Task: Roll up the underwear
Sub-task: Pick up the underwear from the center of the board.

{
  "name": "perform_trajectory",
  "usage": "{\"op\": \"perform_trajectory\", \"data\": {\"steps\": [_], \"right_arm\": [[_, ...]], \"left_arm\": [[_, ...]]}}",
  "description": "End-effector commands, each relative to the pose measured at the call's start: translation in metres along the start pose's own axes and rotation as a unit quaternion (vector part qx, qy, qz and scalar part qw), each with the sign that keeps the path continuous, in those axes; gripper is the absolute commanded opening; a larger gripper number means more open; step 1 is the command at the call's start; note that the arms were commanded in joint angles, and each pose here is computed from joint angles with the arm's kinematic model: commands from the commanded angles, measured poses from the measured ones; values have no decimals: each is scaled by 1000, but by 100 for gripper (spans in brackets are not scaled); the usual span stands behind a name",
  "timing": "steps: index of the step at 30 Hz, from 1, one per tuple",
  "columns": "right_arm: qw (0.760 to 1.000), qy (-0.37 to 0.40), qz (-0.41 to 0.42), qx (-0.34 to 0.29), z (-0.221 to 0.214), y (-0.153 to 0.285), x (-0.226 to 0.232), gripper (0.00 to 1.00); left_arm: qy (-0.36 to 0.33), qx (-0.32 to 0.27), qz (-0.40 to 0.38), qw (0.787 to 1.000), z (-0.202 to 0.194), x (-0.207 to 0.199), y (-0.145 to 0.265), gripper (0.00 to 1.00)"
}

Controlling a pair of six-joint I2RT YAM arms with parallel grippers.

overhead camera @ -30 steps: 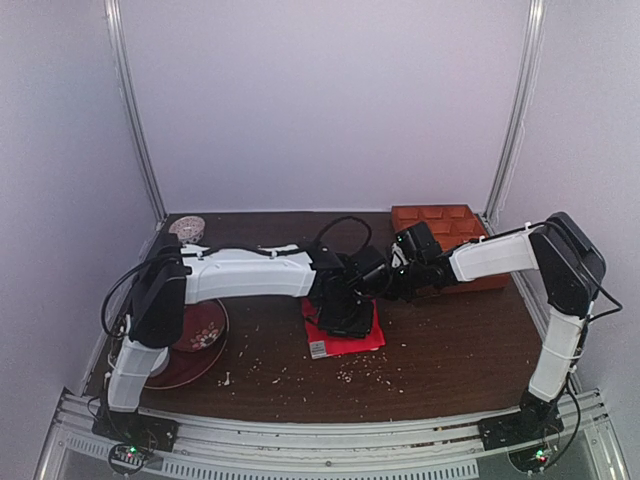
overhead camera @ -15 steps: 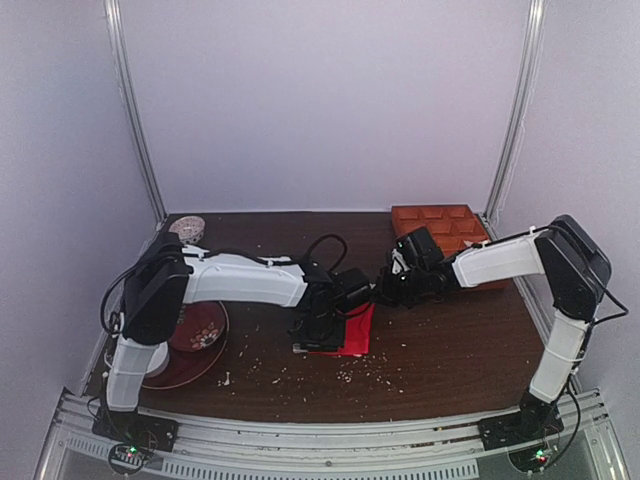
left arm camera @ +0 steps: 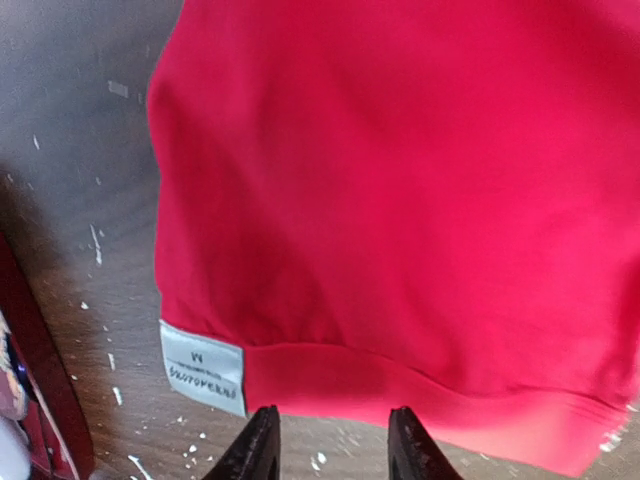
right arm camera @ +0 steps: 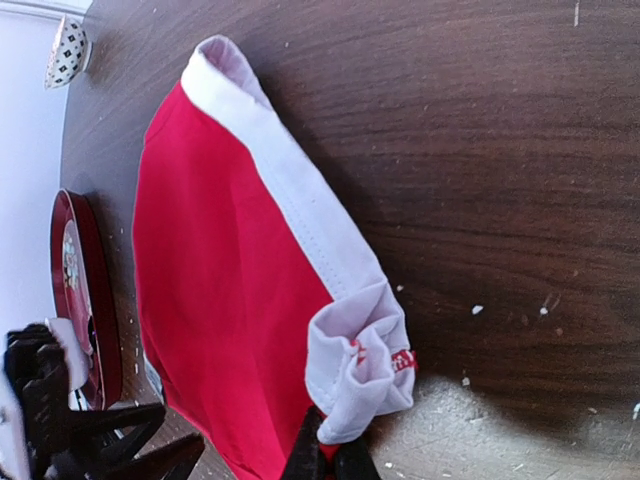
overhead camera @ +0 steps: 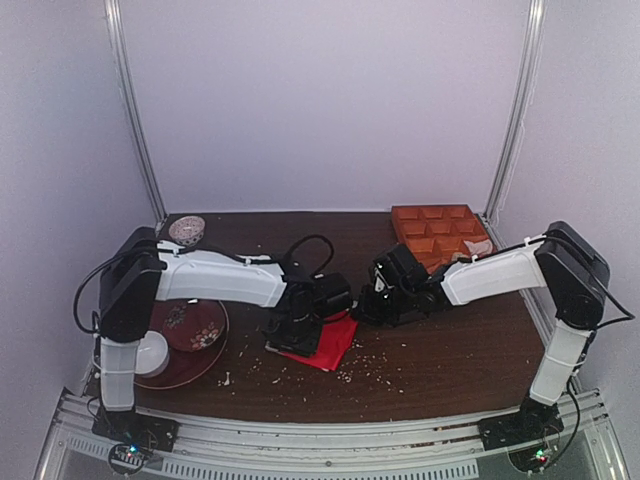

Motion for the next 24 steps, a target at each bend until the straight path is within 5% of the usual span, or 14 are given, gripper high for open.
{"op": "perform_trajectory", "data": {"steps": [1,24], "right_arm": [[1000,-12,-15,-24,8,3,-4,0],[1000,-17,-12,-20,7,-10,-6,0]], "left_arm": [[-37,-60,-36,997,13,-20,47,39],[-175,-96,-29,980,-29,-87,37,53]]}}
Point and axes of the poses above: each gripper's point midway between its finger pads, its own y axis back along the fingers, its own x axis along the line the jaws close on, z = x × y, the point moved 3 cm from there along y, back along the fingers, and after that the axes turned 7 degrees about y, right-handed, at the moved point
